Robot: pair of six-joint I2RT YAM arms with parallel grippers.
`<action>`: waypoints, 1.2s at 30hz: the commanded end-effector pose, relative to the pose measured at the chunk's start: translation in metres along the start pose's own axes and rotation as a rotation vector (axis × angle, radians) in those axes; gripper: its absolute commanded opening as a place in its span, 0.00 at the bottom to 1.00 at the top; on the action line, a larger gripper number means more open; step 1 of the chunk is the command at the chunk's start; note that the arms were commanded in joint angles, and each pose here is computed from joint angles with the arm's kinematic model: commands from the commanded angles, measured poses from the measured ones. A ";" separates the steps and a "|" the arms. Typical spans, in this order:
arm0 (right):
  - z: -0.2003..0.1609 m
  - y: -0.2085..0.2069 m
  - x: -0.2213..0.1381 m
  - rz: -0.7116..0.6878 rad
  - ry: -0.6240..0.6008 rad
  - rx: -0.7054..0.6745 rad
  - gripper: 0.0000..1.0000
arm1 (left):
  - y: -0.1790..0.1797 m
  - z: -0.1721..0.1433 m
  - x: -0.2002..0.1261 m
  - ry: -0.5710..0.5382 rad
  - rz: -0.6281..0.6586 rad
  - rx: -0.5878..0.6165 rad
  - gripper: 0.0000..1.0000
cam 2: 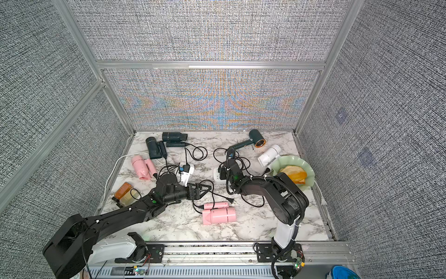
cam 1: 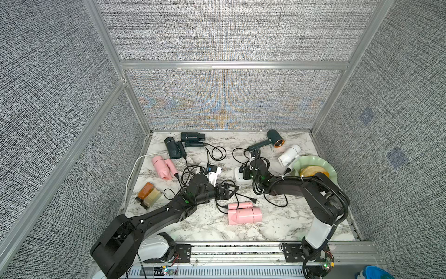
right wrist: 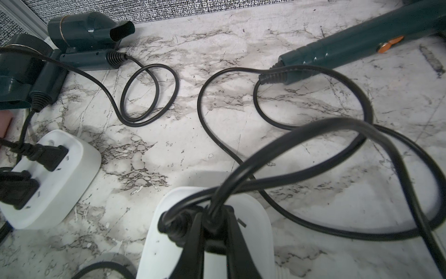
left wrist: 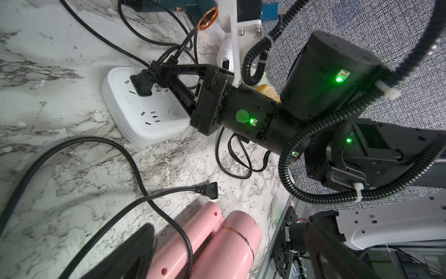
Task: Charge the blow dryers
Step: Insert the plug into the socket.
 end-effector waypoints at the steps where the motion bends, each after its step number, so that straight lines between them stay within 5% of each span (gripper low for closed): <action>1: -0.010 -0.007 0.001 -0.018 0.029 -0.003 0.05 | -0.003 0.005 -0.001 -0.023 -0.012 0.019 0.99; 36: -0.053 -0.045 -0.003 -0.195 0.192 -0.109 0.03 | -0.002 0.004 0.002 -0.011 -0.018 0.017 1.00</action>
Point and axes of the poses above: each gripper's point midway between its finger pads, its own x axis out along the fingers, its own y axis along the line the jaws close on, z = x × y, the point moved 5 cm from there along -x, back along the fingers, and after that the axes turned 14 degrees about x, right-handed, at the moved point
